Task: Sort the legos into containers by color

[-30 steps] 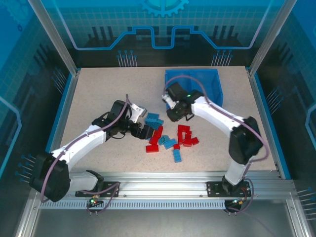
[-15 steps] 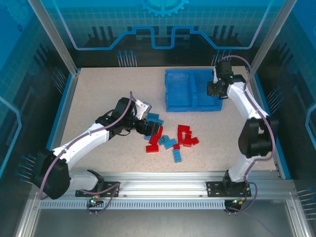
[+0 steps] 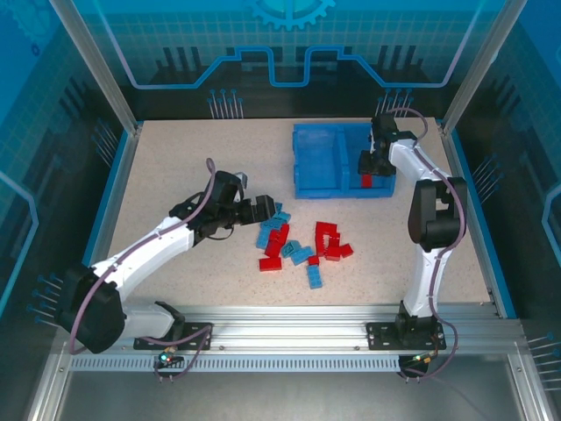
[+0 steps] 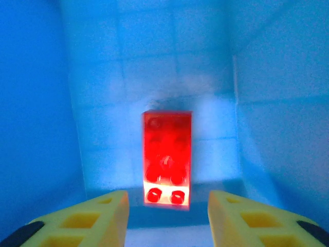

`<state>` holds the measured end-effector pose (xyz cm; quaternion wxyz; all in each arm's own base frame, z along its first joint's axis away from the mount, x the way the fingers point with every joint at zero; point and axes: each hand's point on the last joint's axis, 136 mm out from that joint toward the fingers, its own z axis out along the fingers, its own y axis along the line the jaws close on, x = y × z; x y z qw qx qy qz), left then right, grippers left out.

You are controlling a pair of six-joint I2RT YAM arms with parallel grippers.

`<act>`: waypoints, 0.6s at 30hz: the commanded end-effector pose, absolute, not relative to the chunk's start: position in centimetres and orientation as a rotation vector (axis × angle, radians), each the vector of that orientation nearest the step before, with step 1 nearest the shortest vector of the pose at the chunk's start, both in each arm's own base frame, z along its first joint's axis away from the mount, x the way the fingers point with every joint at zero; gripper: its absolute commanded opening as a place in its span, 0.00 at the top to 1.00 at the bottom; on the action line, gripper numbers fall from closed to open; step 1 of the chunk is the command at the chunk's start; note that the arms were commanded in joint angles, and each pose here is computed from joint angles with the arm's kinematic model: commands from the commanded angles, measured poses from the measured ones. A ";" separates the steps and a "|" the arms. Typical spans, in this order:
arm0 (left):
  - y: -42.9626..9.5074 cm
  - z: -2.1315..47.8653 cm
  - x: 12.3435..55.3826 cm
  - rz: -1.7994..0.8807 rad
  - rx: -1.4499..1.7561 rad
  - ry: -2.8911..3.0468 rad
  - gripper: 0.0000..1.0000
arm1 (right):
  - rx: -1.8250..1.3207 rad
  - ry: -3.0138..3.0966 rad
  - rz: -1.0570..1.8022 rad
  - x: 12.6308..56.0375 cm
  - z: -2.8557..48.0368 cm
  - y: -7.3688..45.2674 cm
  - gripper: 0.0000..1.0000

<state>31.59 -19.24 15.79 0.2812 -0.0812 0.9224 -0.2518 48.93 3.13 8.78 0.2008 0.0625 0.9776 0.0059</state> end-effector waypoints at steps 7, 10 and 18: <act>-17.7 14.0 31.8 -0.593 -0.592 2.542 0.01 | 0.188 2.639 0.058 48.7 12.9 2.9 0.51; -17.7 12.8 31.9 -0.562 -0.645 2.595 0.01 | 0.196 2.579 0.071 47.6 16.1 2.8 0.51; -19.5 10.2 34.0 -0.509 -0.751 2.708 0.01 | 0.142 2.507 0.345 40.2 24.2 6.6 0.48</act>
